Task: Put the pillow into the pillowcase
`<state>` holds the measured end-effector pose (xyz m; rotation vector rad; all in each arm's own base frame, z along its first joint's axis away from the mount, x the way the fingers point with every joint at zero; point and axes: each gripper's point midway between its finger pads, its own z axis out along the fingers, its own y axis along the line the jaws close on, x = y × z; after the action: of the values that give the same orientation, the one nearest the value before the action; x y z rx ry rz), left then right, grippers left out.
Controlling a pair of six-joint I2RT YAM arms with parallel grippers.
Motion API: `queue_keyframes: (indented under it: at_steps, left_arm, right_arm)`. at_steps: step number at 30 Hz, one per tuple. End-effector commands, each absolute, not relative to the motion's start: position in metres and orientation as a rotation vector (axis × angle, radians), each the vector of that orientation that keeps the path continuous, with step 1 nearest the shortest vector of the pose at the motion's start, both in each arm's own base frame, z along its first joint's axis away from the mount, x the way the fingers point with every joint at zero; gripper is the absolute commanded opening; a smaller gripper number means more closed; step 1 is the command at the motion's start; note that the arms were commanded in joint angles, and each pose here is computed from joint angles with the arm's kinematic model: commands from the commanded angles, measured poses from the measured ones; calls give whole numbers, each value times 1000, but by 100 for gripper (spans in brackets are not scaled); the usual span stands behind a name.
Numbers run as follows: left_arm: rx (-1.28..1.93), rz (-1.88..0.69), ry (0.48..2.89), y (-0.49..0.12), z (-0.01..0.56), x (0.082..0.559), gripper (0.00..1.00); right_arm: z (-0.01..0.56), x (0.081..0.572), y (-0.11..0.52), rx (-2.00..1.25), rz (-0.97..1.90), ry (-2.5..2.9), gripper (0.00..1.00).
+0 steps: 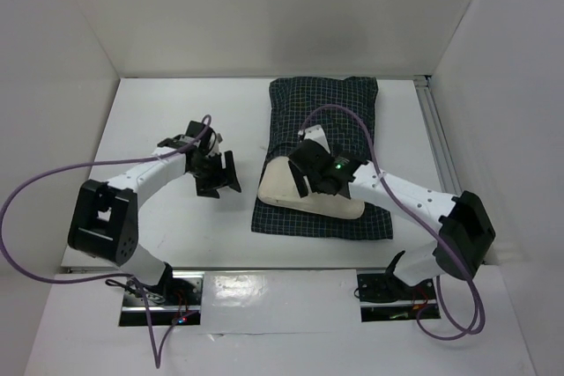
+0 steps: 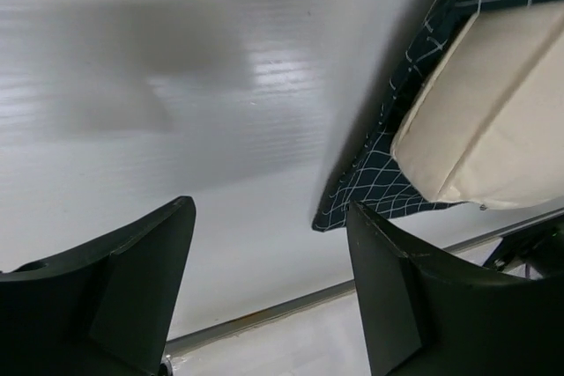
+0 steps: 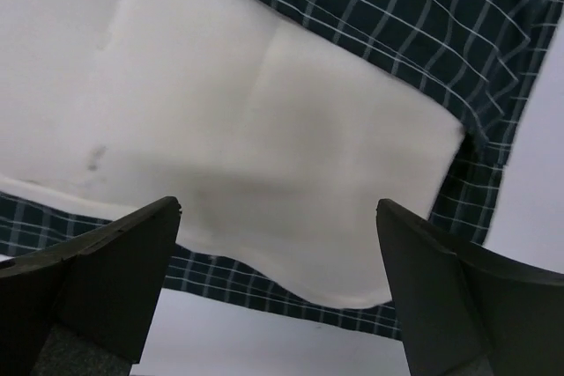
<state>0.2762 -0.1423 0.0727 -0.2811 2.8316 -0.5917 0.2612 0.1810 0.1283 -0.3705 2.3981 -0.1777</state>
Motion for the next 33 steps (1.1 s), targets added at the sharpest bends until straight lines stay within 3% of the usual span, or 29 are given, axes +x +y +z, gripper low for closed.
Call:
queue_keyframes:
  at_steps: [1, 5, 11, 12, 13, 15, 16, 26, 33]
  left_arm:
    - [-238, -578, 2858, -150, 61, 269, 82]
    - [-262, -568, 2852, -148, 53, 260, 82]
    - [-218, -619, 2834, -154, 55, 253, 82]
    - [-218, -619, 2834, -154, 55, 253, 82]
    - [-170, -630, 2848, -157, 52, 247, 82]
    - [-149, -635, 2879, -160, 51, 243, 82]
    - [-88, -655, 2899, -164, 51, 239, 82]
    - [178, -741, 2910, -215, 46, 239, 86]
    - [231, -949, 2839, -252, 58, 247, 86]
  right_arm:
    - [159, 281, 224, -282, 42, 2350, 100]
    - [170, 298, 286, -231, 313, 2340, 100]
    - [100, 313, 320, -179, 343, 2439, 97]
    - [78, 311, 318, -192, 297, 2485, 75]
    - [74, 312, 315, -191, 265, 2495, 60]
    - [74, 310, 316, -221, 269, 2498, 16]
    - [86, 309, 312, -265, 274, 2469, 0]
    - [190, 295, 264, -324, 460, 2311, 0]
    - [197, 291, 246, -292, 475, 2316, 0]
